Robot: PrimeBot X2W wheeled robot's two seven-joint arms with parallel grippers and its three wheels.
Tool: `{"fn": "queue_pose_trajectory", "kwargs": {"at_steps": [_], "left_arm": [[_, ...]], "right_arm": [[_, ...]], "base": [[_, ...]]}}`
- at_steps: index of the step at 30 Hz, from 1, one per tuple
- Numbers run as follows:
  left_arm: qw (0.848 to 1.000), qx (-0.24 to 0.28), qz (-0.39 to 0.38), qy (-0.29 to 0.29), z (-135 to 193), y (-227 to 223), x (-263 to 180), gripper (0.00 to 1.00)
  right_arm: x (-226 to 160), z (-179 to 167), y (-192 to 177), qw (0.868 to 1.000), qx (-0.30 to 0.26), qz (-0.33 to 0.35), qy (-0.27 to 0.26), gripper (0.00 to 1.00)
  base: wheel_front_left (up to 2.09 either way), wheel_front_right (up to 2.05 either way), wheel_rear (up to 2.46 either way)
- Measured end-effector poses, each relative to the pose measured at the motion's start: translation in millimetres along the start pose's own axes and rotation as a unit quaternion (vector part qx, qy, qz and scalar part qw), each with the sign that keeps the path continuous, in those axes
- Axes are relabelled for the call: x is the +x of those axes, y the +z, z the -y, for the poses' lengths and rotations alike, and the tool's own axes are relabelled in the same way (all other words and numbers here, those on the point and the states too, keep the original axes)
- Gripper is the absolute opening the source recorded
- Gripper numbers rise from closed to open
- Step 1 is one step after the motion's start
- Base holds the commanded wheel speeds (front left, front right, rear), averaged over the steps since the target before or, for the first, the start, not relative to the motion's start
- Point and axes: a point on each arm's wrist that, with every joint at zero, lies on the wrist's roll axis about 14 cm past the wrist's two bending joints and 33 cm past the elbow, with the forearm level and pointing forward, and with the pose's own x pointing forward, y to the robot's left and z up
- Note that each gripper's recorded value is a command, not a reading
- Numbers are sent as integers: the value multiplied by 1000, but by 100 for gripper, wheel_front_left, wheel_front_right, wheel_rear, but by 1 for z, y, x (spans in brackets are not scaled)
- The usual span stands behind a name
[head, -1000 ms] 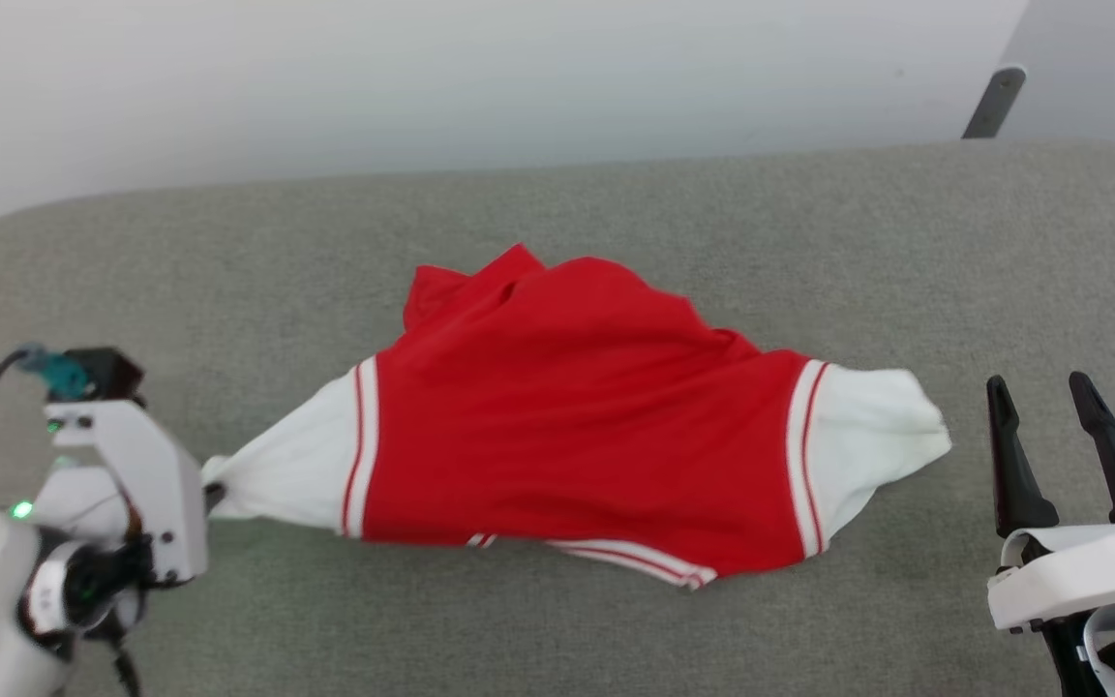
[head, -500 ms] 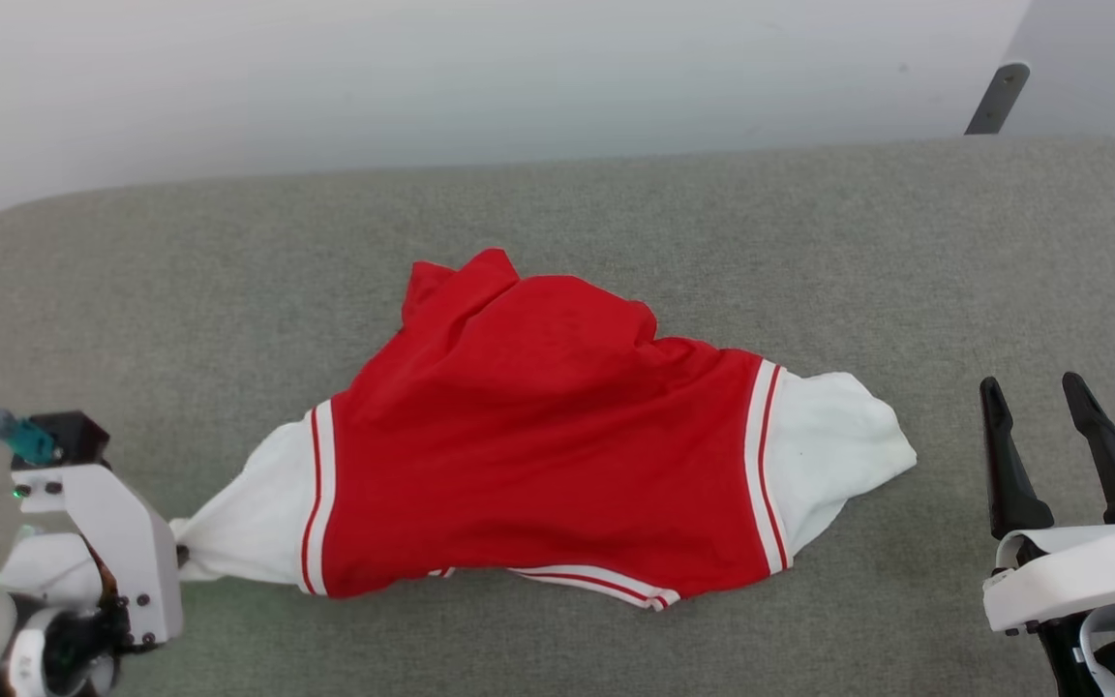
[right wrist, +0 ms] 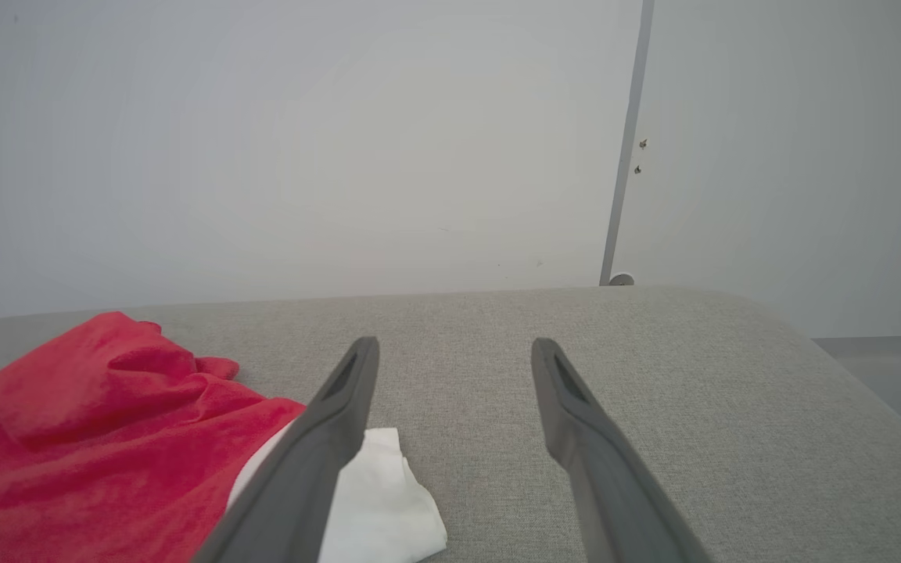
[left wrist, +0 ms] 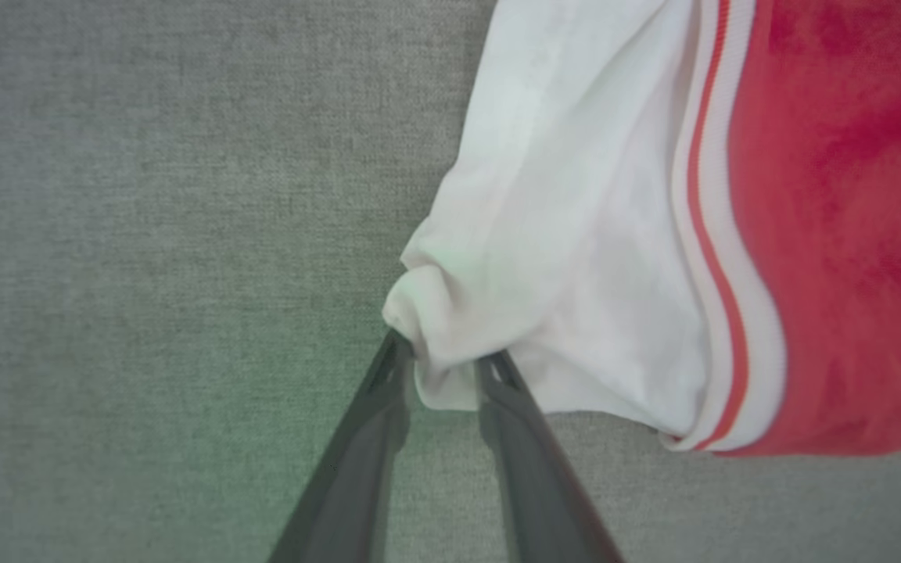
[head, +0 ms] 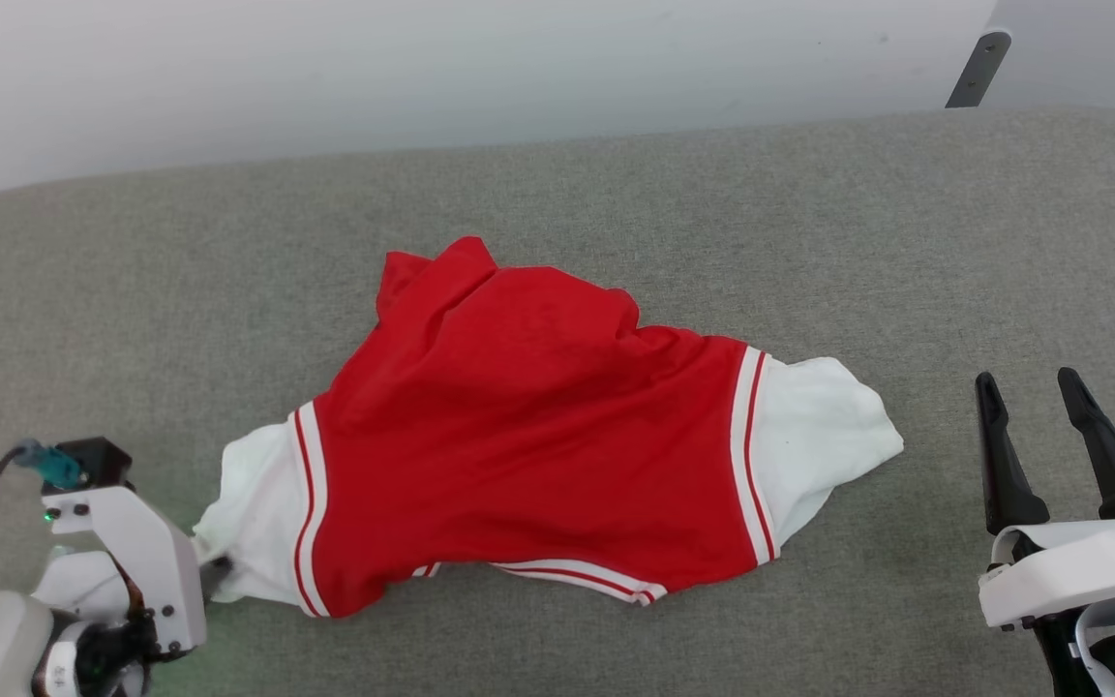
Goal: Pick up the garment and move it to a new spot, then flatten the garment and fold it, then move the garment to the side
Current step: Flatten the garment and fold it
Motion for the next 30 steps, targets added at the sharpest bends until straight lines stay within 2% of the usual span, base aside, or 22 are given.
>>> {"fn": "queue_pose_trajectory", "kwargs": {"at_steps": [4,14,30], "left_arm": [[1000,-3,0,1,-3,4,-2,100],[999,5,43,-1,0,48,-25,100],[998,-3,-54,26,-20,1,-2,100]], "right_arm": [[0,0,0,1000,0,1,-1,100],[2,-2,5,1000,-1,7,3,100],[-1,5,9,1000,-9,5,-4,100]], "base": [[0,0,0],[0,0,0],[0,0,0]]}}
